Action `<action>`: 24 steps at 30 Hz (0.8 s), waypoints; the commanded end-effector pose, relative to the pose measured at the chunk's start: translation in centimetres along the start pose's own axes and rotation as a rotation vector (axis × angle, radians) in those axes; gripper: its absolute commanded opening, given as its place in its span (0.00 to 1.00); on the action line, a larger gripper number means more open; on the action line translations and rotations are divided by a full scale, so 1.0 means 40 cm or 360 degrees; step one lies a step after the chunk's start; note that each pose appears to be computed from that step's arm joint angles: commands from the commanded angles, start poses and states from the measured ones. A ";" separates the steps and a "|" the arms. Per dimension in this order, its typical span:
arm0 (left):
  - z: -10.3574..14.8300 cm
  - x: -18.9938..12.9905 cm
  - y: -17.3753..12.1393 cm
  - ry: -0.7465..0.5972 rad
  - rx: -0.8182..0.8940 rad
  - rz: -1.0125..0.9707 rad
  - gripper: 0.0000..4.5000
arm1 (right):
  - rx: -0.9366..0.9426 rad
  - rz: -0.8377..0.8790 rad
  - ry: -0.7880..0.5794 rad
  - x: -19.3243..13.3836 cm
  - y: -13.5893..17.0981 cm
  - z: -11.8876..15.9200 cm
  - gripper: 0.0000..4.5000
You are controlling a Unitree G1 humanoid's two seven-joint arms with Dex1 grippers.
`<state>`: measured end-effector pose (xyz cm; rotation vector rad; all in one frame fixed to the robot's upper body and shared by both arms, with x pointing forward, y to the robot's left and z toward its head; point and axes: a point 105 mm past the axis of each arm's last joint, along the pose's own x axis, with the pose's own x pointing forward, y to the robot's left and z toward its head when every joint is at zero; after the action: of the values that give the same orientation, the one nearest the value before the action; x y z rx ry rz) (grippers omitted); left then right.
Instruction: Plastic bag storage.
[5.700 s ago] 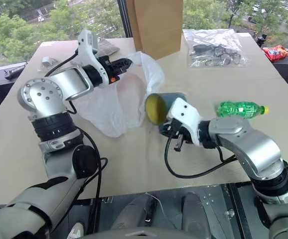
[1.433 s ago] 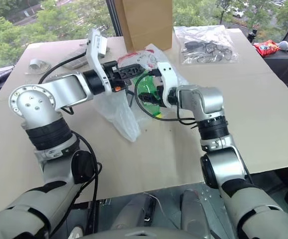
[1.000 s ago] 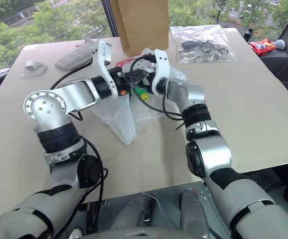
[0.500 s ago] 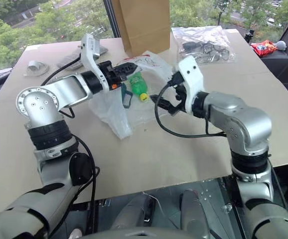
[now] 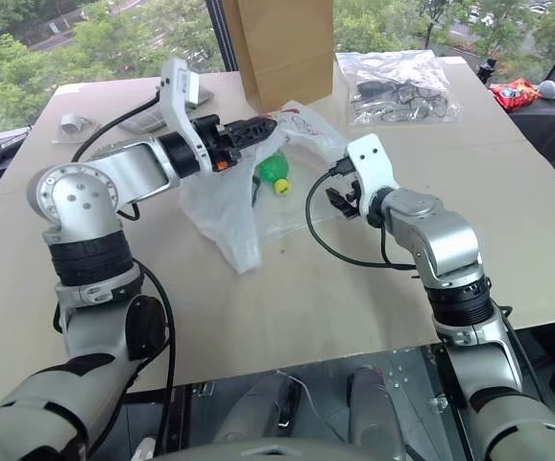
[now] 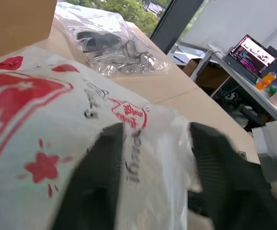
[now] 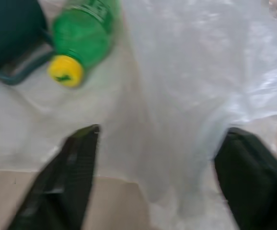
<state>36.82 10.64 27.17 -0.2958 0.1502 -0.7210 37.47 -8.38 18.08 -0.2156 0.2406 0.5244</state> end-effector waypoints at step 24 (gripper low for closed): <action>-0.261 -0.369 -0.064 0.0548 0.0013 -0.0362 0.99 | 0.0153 0.0234 -0.0297 -0.085 0.004 0.121 0.00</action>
<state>21.54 16.95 18.58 -0.2139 0.4794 -1.0049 35.90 -8.91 21.67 -0.0449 0.1679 0.6481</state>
